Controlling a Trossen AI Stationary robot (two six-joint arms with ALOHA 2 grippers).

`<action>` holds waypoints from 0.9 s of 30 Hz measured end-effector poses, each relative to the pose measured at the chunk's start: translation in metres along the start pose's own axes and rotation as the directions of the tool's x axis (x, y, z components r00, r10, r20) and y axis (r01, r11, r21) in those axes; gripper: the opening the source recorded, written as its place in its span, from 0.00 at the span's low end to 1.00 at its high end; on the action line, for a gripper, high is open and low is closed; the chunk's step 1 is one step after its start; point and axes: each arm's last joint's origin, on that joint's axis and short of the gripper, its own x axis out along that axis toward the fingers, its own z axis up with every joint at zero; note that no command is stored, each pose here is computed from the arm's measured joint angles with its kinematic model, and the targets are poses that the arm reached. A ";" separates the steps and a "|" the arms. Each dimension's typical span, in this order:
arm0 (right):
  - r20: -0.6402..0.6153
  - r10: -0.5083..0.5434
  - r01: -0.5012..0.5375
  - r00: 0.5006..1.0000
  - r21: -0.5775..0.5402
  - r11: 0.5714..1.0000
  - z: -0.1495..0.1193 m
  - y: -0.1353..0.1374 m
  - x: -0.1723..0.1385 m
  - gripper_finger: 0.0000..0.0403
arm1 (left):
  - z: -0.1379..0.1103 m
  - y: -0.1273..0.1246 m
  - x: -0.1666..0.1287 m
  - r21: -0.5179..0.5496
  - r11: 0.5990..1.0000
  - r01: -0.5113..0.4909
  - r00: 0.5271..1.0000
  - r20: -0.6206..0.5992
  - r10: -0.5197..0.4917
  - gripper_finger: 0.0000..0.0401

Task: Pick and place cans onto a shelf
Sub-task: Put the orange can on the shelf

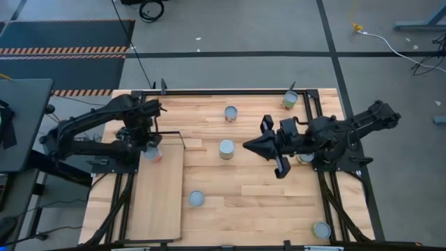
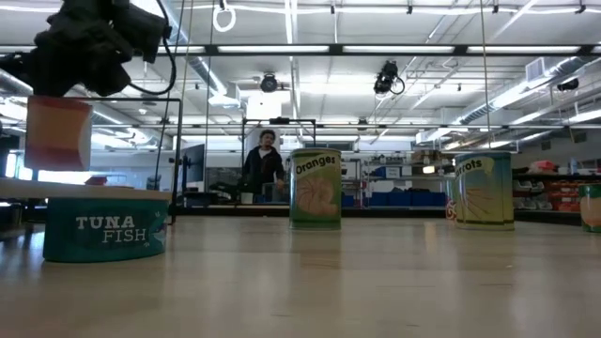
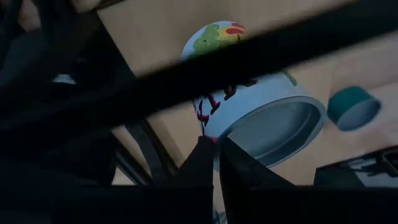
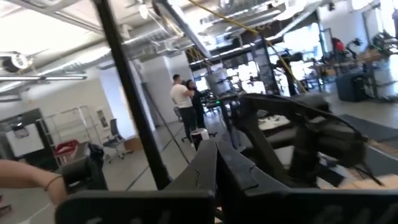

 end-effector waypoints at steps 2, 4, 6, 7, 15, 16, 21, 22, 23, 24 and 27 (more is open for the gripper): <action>-0.003 0.018 -0.018 1.000 -0.001 1.000 -0.003 0.005 0.001 0.02 | 0.004 -0.001 0.002 0.002 1.000 -0.027 1.000 -0.001 0.027 0.03; -0.013 0.030 -0.030 0.999 -0.001 1.000 -0.007 0.009 0.002 0.02 | 0.006 -0.002 0.003 0.012 0.999 -0.040 0.999 -0.016 0.040 0.03; -0.022 0.026 -0.026 0.999 0.000 1.000 -0.010 0.013 0.002 0.02 | 0.008 -0.004 0.005 0.034 0.998 -0.047 0.998 -0.027 0.048 0.03; -0.026 0.024 -0.024 0.999 0.000 1.000 -0.011 0.015 0.001 0.02 | 0.009 -0.005 0.006 0.038 0.998 -0.057 0.998 -0.031 0.058 0.03; -0.042 0.016 -0.019 0.999 -0.063 0.998 -0.017 0.023 0.002 0.02 | 0.009 -0.010 0.010 0.276 0.955 -0.108 0.993 -0.024 0.120 0.03; -0.043 0.017 -0.020 0.999 -0.068 0.997 -0.018 0.023 0.002 0.02 | 0.008 -0.011 0.010 0.312 0.942 -0.126 0.991 -0.012 0.136 0.03; -0.016 0.007 -0.009 1.000 -0.092 0.996 -0.016 0.023 0.003 0.02 | 0.003 -0.015 0.013 0.496 0.851 -0.172 0.982 0.023 0.186 0.03; -0.004 0.004 -0.004 1.000 -0.094 0.996 -0.015 0.023 0.003 0.02 | 0.002 -0.016 0.013 0.522 0.835 -0.173 0.982 0.023 0.188 0.03; 0.006 0.002 -0.001 1.000 -0.097 0.995 -0.014 0.022 0.003 0.03 | 0.000 -0.017 0.014 0.544 0.821 -0.173 0.981 0.023 0.192 0.03; 0.013 0.001 0.000 1.000 -0.097 0.995 -0.013 0.021 0.003 0.03 | -0.001 -0.018 0.014 0.557 0.812 -0.173 0.981 0.023 0.193 0.03; 0.031 0.001 0.002 1.000 -0.101 0.995 -0.011 0.021 0.004 0.06 | -0.004 -0.021 0.016 0.586 0.791 -0.175 0.979 0.022 0.201 0.03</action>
